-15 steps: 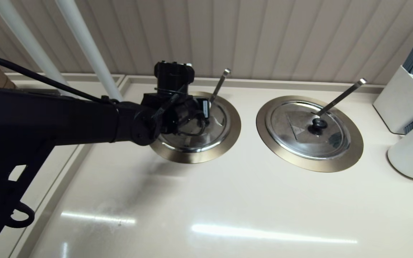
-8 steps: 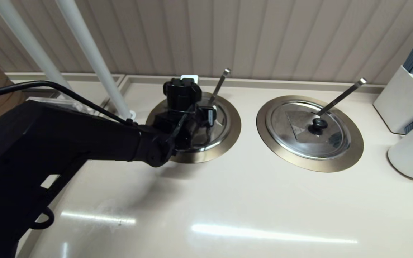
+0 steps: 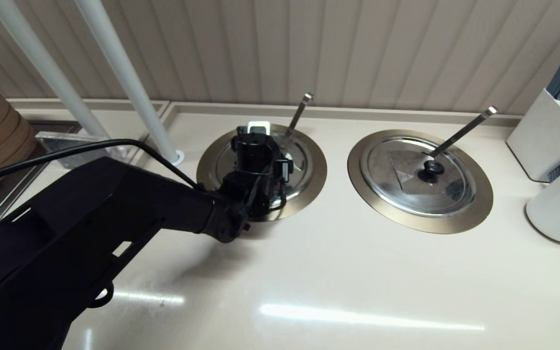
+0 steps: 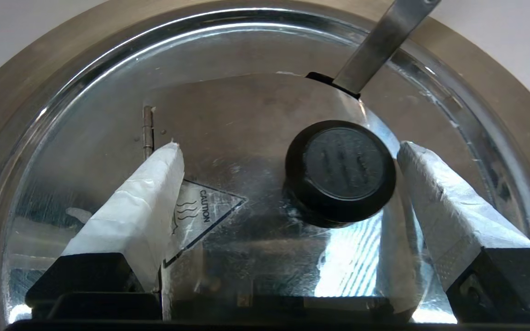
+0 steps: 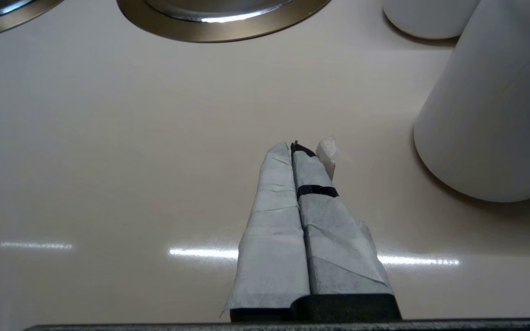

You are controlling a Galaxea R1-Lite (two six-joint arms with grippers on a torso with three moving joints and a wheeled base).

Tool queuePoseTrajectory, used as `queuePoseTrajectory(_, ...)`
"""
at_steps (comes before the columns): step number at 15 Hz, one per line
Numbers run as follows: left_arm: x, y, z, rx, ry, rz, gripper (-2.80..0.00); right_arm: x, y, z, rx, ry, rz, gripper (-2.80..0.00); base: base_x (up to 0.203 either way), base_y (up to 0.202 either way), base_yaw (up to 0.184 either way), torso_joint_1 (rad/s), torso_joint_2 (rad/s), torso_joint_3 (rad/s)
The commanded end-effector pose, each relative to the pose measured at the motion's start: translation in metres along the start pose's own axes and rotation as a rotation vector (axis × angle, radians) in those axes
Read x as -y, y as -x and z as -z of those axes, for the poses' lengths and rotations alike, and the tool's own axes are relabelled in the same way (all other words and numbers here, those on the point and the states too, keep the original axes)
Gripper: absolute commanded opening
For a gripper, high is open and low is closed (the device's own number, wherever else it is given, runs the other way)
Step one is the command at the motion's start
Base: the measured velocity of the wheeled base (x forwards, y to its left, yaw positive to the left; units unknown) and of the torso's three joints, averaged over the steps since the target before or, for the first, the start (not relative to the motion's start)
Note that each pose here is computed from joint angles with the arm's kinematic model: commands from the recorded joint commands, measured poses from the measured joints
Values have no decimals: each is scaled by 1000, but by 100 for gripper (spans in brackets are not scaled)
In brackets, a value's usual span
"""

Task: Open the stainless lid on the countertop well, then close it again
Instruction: Open the lid

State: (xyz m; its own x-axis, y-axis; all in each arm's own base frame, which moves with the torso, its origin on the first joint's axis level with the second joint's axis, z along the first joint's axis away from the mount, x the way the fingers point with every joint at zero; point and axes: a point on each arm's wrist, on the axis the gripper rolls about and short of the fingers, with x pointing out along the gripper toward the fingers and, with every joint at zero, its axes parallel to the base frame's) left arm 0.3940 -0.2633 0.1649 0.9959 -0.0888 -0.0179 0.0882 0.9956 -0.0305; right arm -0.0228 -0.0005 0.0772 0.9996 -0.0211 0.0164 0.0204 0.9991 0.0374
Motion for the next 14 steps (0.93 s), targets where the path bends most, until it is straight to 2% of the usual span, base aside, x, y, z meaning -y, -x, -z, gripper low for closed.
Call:
queuePoseTrajectory(1, -3, -2, 7, 17, 10, -12, 0, 0, 0, 1, -4, 0, 1, -280, 0, 0, 0, 0, 0, 0)
queuePoseTrajectory(5, -3, -1, 2, 38, 24, -13, 0, 0, 0, 1, -4, 0, 1, -280, 0, 0, 0, 0, 0, 0)
queuePoseTrajectory(12, -2, -5, 14, 38, 22, -12, 0, 0, 0, 1, -4, 0, 1, -280, 0, 0, 0, 0, 0, 0)
queuePoseTrajectory(14, -2, -5, 10, 58, 36, -10, 0, 0, 0, 1, -6, 0, 1, -280, 0, 0, 0, 0, 0, 0)
